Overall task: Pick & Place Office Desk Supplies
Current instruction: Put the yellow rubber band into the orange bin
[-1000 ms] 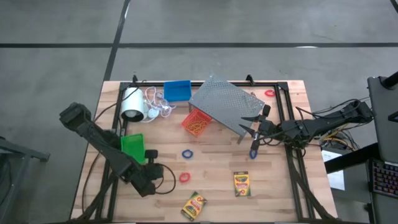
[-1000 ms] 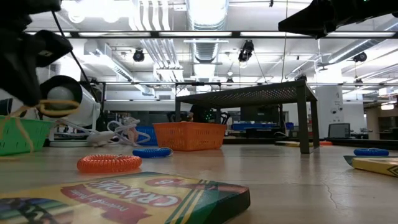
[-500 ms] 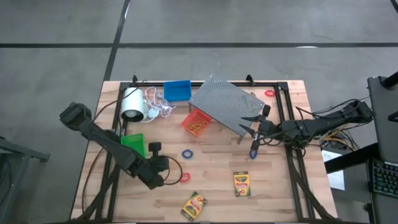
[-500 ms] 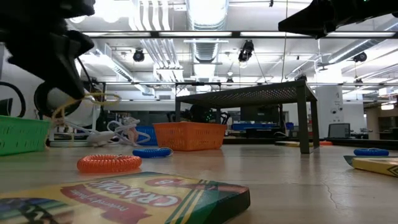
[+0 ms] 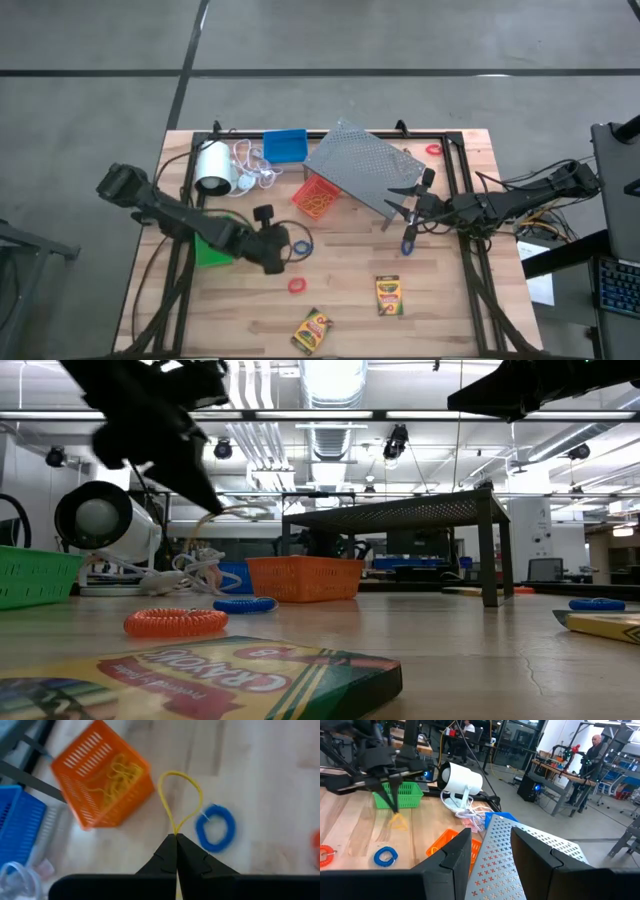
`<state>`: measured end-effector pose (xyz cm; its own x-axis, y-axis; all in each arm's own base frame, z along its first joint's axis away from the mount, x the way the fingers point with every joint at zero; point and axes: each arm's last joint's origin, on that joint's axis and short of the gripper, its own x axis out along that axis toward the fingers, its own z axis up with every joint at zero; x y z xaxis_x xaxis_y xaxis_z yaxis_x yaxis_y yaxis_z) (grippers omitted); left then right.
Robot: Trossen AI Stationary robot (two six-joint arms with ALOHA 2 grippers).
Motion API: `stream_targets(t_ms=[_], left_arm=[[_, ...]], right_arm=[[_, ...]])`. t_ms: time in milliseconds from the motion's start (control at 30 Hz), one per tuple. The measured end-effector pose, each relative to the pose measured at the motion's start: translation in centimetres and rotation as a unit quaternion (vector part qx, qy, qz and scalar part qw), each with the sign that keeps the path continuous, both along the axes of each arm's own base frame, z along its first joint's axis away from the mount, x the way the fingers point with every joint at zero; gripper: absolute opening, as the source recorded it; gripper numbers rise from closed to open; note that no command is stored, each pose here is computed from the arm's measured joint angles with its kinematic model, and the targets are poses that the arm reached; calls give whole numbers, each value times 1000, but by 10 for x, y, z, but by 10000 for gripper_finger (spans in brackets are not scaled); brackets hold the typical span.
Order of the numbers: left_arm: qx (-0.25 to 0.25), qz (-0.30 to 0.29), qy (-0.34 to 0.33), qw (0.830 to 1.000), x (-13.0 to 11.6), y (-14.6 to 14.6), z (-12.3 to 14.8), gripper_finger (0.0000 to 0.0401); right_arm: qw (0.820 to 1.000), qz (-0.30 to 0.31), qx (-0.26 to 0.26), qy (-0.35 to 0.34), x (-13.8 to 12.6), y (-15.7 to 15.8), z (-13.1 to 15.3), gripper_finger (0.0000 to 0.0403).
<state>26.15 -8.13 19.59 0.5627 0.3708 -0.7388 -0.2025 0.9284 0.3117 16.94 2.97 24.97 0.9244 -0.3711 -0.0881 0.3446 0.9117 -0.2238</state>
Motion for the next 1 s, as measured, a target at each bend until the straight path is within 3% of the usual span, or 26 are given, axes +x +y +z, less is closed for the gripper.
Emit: stream_targets(t_ms=[500,667,1000], left_arm=[[62,26,-97,993,43,46,57,1],[73,32,-131,988,50,62,57,1],[39,35,-162,985,49,91,37,1]], right_arm=[[1000,0,0,0,0,0,0,137],[1000,0,1,0,0,0,0,137],[1000,0,1,0,0,0,0,137]])
